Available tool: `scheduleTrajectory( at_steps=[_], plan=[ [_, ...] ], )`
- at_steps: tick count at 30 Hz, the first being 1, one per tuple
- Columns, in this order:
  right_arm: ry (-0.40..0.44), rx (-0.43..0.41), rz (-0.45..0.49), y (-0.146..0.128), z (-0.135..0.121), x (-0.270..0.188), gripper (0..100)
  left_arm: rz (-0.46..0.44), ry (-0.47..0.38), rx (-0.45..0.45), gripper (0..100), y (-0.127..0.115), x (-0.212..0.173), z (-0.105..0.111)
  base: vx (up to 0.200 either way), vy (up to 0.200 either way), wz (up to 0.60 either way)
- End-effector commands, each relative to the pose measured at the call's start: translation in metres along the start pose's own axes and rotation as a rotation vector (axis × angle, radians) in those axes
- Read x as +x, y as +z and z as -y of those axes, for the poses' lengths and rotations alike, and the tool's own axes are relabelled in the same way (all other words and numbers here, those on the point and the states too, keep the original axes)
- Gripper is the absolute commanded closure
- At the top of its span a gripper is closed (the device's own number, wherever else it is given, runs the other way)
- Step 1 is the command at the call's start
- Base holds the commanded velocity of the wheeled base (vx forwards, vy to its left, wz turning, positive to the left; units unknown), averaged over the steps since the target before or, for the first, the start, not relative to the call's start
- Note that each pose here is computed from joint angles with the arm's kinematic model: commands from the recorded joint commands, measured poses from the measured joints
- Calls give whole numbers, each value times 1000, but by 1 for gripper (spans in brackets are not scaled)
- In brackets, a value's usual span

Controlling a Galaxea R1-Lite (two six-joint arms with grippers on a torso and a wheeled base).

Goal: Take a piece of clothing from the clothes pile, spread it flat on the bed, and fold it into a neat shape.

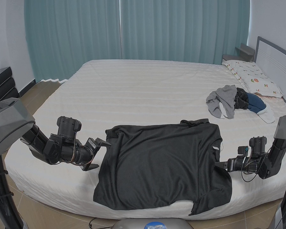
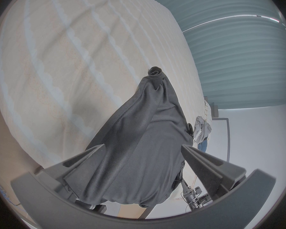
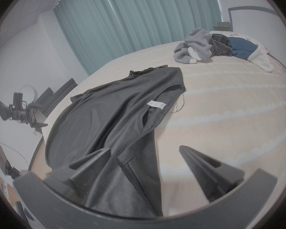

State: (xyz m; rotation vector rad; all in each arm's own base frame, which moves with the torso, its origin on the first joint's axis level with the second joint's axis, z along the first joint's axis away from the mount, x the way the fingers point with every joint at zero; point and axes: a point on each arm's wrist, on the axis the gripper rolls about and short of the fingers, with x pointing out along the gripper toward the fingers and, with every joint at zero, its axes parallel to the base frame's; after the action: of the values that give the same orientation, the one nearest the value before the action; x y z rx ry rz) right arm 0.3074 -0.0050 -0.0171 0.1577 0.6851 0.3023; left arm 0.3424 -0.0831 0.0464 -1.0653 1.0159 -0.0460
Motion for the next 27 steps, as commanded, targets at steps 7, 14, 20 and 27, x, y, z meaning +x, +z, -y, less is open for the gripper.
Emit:
scheduleTrajectory(
  at_steps=[7,14,20,27],
  plan=[
    [-50,-76,-15,-6,12,-10,100,0,-10,-6,0,2,-4,1,0,0,0],
    [-87,-40,-2,-7,25,-27,100,-1,-10,-1,0,2,-3,1,0,0,0],
    [-102,2,-22,-16,36,-34,100,-2,-7,-1,0,1,-3,1,0,0,0],
    [-139,29,-10,-17,48,-40,100,-5,-6,2,0,0,-3,1,0,0,0]
  ],
)
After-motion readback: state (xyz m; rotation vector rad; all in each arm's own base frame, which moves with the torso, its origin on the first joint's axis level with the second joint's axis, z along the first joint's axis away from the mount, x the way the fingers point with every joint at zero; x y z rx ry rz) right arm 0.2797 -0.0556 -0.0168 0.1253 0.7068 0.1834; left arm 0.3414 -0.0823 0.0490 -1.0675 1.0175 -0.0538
